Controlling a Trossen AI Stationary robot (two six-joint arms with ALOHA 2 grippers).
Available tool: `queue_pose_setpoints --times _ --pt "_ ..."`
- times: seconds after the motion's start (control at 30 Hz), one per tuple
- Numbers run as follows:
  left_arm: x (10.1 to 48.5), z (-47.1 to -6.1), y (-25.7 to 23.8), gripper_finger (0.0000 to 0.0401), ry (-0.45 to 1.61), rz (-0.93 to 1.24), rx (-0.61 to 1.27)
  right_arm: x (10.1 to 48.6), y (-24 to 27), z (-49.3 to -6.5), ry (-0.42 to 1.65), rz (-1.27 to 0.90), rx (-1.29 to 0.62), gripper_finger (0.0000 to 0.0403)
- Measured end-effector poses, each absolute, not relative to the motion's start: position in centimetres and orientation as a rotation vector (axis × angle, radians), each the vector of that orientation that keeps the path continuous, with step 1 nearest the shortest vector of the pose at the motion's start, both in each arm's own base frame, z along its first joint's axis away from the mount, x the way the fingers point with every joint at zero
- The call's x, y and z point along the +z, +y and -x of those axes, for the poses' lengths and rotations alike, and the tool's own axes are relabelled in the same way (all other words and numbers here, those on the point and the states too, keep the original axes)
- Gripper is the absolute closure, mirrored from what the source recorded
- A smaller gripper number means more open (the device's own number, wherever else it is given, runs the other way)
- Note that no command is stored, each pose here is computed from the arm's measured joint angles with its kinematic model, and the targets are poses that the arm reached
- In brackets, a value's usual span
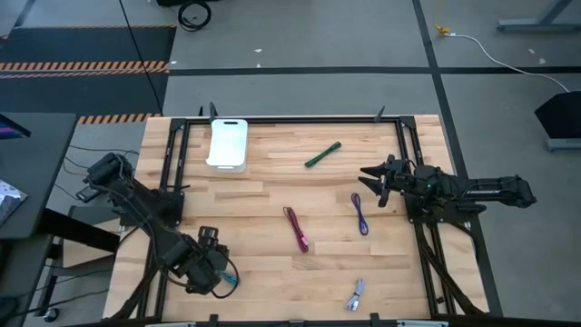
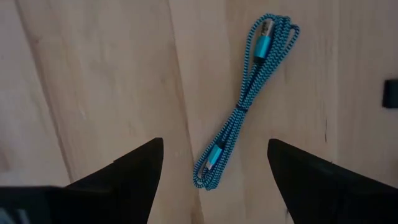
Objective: Pick and place USB-C Cables
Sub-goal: Put the purple charger cable into the white bin
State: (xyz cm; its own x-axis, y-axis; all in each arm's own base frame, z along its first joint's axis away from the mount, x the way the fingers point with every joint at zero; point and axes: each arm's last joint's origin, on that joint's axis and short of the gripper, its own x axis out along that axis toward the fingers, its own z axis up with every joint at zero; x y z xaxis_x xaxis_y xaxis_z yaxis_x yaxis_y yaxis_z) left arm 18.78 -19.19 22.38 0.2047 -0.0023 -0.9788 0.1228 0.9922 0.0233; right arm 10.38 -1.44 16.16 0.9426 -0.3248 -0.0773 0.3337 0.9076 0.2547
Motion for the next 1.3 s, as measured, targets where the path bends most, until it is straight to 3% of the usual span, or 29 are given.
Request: queue_pose_setpoints --times 0.57,0.77,0.93,1.13,1.3 --pt "22.4 -18.6 -19.4 0.0103 1.358 -0.056 -0.041 16.5 -0.9 -10.5 0.013 -0.423 -0.148 0.0222" --pt "22.4 -18.6 -19.3 0.0103 1.358 -0.062 -0.033 19.4 -0.7 -10.6 -0.219 -0.343 -0.023 0.0222" --pt "22.4 -18.6 -19.2 0.0103 1.350 -0.068 -0.026 23.6 -0.7 -11.3 -0.225 -0.260 -0.034 0.0222" --pt "22.4 -18.7 -19.2 0.0103 1.320 -0.088 -0.001 29.6 -0.7 -15.1 -0.021 -0.180 -0.026 0.0222" --pt "22.5 -18.8 -19.0 0.0103 1.277 -0.116 0.035 31.2 -0.9 -19.2 0.520 -0.185 -0.126 0.0222"
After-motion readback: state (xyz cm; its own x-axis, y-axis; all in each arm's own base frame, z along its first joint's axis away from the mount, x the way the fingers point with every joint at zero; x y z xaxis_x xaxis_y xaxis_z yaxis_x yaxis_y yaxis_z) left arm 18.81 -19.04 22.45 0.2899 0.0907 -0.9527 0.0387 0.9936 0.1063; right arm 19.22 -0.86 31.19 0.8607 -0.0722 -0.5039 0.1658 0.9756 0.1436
